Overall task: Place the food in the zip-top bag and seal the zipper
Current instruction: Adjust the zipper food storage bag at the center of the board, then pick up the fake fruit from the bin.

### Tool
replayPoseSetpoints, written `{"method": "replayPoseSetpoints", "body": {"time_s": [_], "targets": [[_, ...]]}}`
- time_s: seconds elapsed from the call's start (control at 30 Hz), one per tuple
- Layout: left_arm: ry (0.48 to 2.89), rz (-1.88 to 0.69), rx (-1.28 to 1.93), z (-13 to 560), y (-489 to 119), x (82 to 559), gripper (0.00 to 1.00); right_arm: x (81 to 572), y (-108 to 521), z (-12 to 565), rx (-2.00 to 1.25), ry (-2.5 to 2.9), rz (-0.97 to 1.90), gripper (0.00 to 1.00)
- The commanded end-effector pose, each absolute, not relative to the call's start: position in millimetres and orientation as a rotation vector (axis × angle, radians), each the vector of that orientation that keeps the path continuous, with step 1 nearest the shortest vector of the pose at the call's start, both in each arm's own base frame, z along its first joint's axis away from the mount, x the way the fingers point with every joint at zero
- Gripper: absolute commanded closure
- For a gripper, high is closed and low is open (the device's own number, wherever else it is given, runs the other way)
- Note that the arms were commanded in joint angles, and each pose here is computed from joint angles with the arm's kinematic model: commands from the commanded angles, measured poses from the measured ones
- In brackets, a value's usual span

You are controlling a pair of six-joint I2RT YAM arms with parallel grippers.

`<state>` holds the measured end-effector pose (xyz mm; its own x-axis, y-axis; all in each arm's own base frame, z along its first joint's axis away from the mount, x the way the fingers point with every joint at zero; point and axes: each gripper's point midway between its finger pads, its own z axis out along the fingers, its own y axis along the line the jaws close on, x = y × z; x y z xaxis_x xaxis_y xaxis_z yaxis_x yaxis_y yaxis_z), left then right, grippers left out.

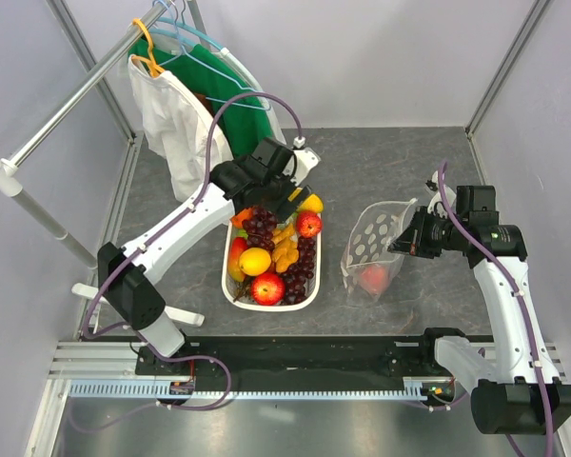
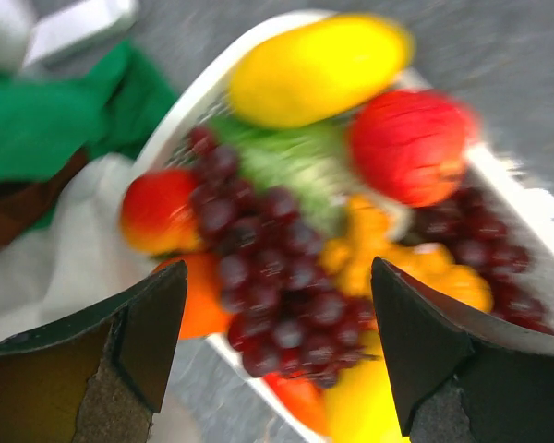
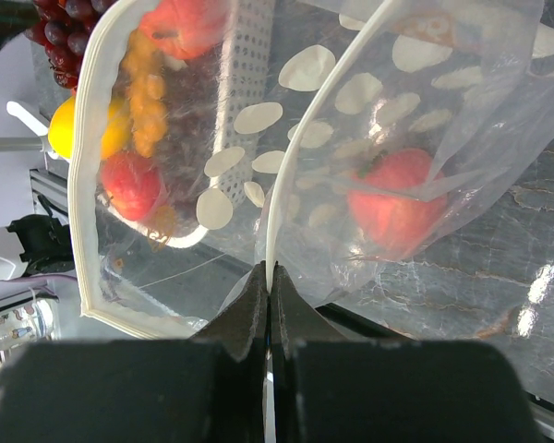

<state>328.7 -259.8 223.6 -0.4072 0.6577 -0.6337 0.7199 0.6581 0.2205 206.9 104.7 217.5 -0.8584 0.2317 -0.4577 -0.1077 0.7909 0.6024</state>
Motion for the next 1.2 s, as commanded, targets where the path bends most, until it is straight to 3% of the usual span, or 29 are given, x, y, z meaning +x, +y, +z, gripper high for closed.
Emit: {"method": "replayPoseSetpoints", "body": {"time_s": [0.0,0.47,0.63,0.73,0.83,1.07,1.17], "targets": [[2.213,0.117,1.014,210.5,-220.0,341.4,0.14,209.9,103.9,224.6,0.067,2.432,0.853,1.00],[2.376,0.129,1.061,142.7,-216.4,332.9,0.12,210.7,105.7,226.0,0.065,2.430,0.870,1.00],[2.388,0.052,1.080,141.1,-225.5,327.5,0.19,211.3,106.2,225.3,0.062,2.432,0.872,1.00],[2.404,-0.008,1.095,139.3,-230.8,320.6,0.29,211.0,106.4,225.0,0.062,2.433,0.875,1.00],[2.415,-0.036,1.100,139.3,-232.5,317.0,0.55,211.8,106.3,224.3,0.065,2.434,0.877,1.00],[2.383,-0.007,1.103,153.9,-230.4,321.4,0.98,211.5,107.4,224.6,0.071,2.433,0.887,1.00],[2.355,-0.009,1.094,170.1,-231.2,323.9,0.98,212.1,107.3,225.7,0.065,2.428,0.885,1.00]]}}
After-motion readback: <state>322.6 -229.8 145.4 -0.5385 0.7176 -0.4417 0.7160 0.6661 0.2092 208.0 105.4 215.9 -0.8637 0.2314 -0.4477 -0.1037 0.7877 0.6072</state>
